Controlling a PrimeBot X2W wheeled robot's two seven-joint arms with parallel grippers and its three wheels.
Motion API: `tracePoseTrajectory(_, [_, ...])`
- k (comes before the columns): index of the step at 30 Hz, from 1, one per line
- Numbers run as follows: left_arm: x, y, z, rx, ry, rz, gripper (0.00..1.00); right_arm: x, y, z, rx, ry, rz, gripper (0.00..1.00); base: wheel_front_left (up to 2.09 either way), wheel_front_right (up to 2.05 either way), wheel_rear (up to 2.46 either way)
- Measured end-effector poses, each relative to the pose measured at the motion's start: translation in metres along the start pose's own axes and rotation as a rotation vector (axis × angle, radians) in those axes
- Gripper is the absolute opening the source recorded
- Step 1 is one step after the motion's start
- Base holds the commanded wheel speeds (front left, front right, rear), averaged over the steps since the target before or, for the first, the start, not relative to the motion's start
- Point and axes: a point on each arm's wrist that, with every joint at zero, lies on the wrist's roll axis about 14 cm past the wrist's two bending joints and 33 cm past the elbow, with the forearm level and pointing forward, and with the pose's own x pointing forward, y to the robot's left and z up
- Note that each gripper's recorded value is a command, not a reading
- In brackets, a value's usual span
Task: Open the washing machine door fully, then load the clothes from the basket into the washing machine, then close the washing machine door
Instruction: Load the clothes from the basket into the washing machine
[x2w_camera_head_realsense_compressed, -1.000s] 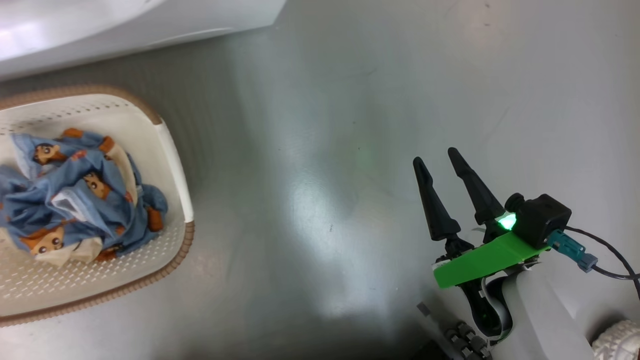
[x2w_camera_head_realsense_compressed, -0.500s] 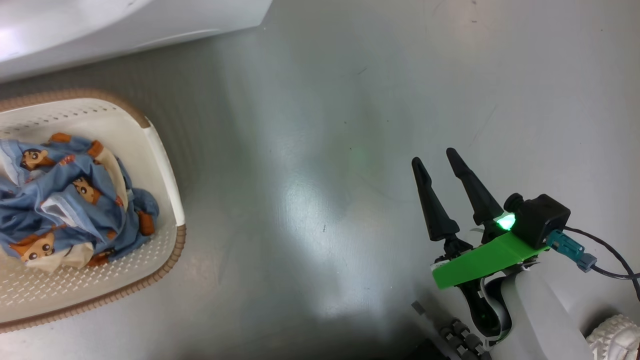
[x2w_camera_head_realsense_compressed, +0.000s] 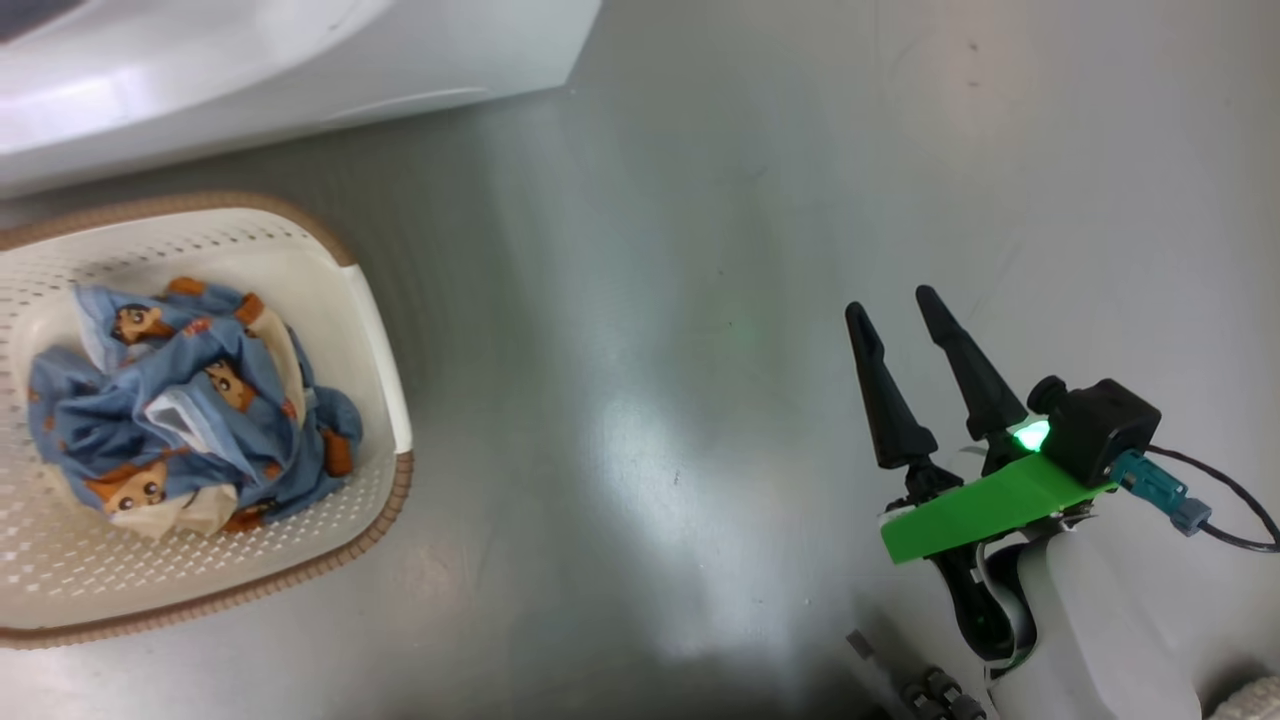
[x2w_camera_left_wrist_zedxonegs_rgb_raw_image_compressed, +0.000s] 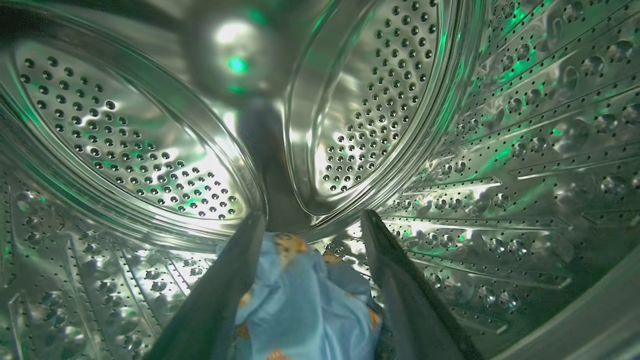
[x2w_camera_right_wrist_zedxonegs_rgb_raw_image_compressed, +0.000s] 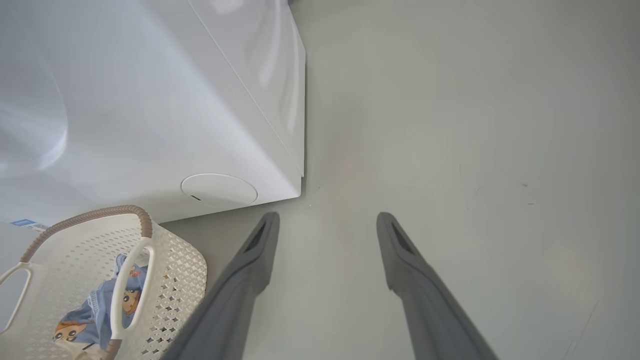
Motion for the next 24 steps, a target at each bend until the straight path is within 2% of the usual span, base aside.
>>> tracePoseTrajectory(15, [-0.053,-0.011,0.014,-0.056,-0.001,0.023,1.0,-0.001,0.015,0.036,-0.048,-0.082,0.037,1.0,0.0,0.0,0.0])
tracePoseTrajectory(24, [-0.11,-0.016,0.031,-0.099,-0.017,0.057,1.0,-0.015,0.029,0.068,-0.061,-0.156,0.063,1.0,0.0,0.0,0.0])
